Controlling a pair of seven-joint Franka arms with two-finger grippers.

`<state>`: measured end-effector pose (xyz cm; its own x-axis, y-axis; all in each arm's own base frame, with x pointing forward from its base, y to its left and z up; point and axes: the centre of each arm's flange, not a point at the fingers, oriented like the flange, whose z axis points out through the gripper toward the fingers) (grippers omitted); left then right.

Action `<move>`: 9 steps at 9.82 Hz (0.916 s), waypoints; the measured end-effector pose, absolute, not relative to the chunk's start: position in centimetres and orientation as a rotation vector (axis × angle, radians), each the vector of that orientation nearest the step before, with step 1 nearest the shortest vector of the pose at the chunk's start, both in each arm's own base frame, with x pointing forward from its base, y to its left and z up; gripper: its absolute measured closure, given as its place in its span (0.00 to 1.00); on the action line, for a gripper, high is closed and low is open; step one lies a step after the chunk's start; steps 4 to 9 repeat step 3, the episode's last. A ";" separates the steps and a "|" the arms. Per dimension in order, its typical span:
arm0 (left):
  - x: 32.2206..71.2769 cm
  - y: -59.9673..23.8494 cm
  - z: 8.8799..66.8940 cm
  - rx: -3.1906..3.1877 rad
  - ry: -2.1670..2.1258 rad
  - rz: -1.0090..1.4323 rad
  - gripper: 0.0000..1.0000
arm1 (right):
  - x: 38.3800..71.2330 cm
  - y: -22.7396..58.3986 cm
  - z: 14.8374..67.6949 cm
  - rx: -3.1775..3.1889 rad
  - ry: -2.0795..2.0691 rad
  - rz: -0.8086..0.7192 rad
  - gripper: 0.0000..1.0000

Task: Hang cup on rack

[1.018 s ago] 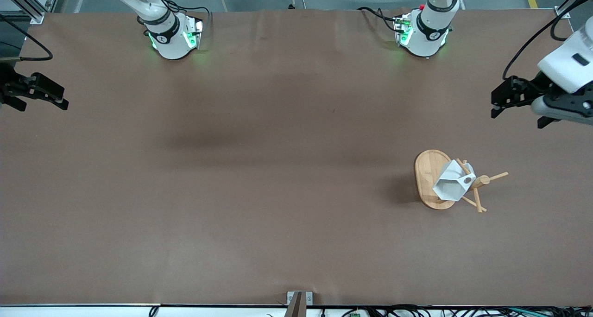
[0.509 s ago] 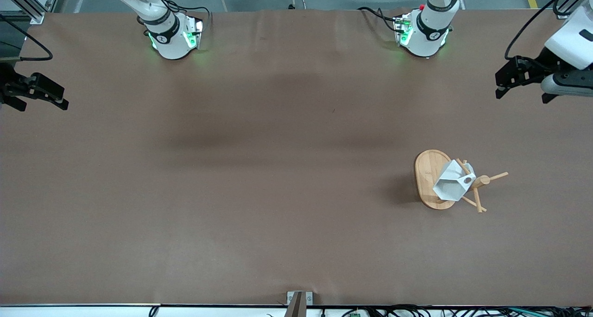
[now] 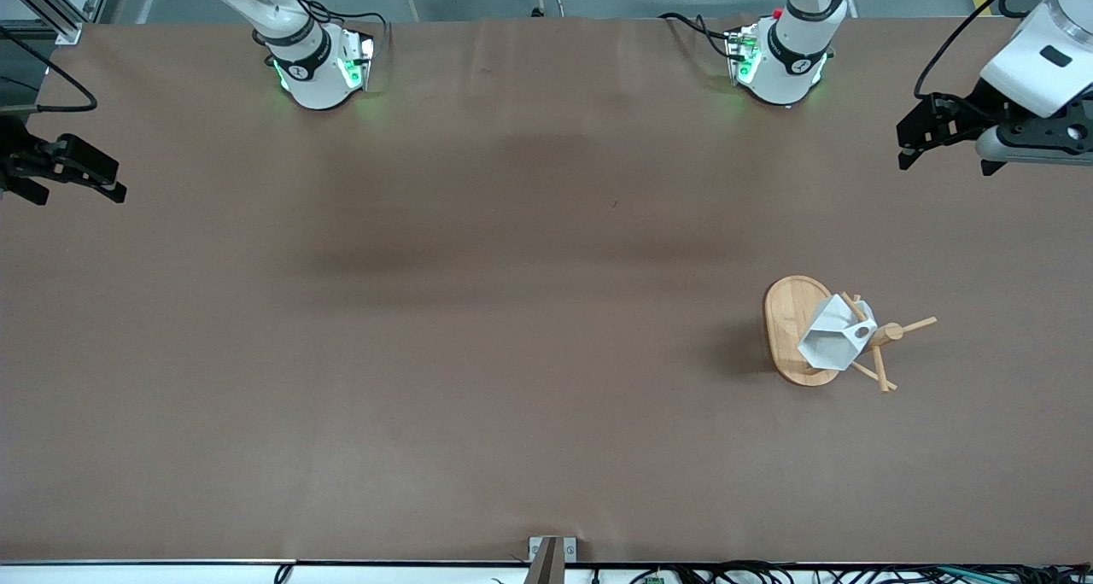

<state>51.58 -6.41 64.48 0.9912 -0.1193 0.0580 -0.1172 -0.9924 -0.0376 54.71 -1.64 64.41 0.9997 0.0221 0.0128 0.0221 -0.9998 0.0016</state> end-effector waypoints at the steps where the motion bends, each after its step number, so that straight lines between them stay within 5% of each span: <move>1: 52.2 -6.2 64.6 -3.104 0.179 -0.085 0.00 | 54.7 -1.6 64.4 3.140 0.035 0.020 0.02; 9: 53.1 -6.2 64.5 -3.108 0.180 -0.065 0.00 | 54.7 -1.6 64.4 3.140 0.035 0.020 0.02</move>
